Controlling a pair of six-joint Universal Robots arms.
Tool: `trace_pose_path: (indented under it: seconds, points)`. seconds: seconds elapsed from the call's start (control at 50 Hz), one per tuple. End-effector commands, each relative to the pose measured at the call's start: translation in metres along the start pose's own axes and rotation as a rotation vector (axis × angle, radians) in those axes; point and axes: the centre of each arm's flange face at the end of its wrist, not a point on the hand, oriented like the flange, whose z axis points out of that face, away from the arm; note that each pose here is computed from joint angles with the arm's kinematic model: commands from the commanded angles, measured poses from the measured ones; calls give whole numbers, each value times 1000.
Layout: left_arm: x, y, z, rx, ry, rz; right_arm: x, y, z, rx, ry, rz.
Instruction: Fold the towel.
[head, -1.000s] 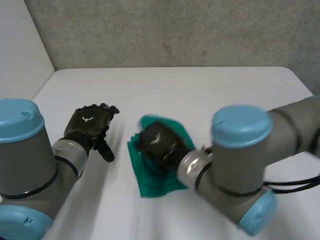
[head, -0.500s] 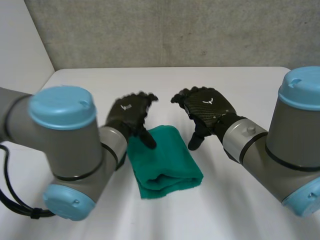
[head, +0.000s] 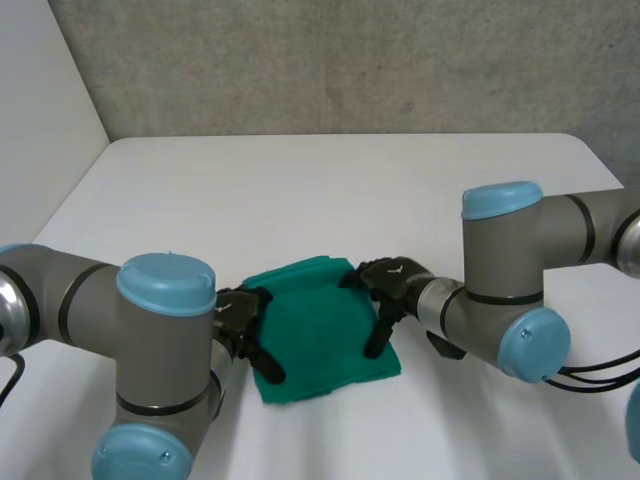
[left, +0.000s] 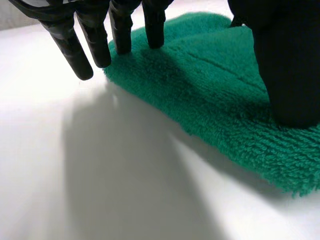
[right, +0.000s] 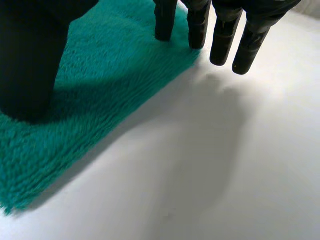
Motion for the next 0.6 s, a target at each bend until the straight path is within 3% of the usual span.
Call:
trace_pose_path:
  seconds: [0.02, 0.06, 0.14, 0.2, 0.3, 0.46, 0.6]
  points:
    - [7, -45, -12, 133, 60, -35, 8, -46, -32, 181, 81, -31]
    - [6, -79, -23, 239, 80, -65, 14, -76, -56, 319, 154, -22]
    - [-12, -130, -39, 370, 71, -105, 25, -97, -76, 415, 243, 14]
    - [-27, -160, -50, 434, 63, -103, 62, -127, -121, 542, 490, 87]
    - [-52, -206, -69, 479, 96, -89, 87, -139, -149, 585, 642, 107]
    - [-77, -222, -79, 501, 45, -97, 100, -142, -158, 559, 665, 62]
    - [-77, -222, -86, 512, 46, -93, 95, -144, -162, 566, 638, 51]
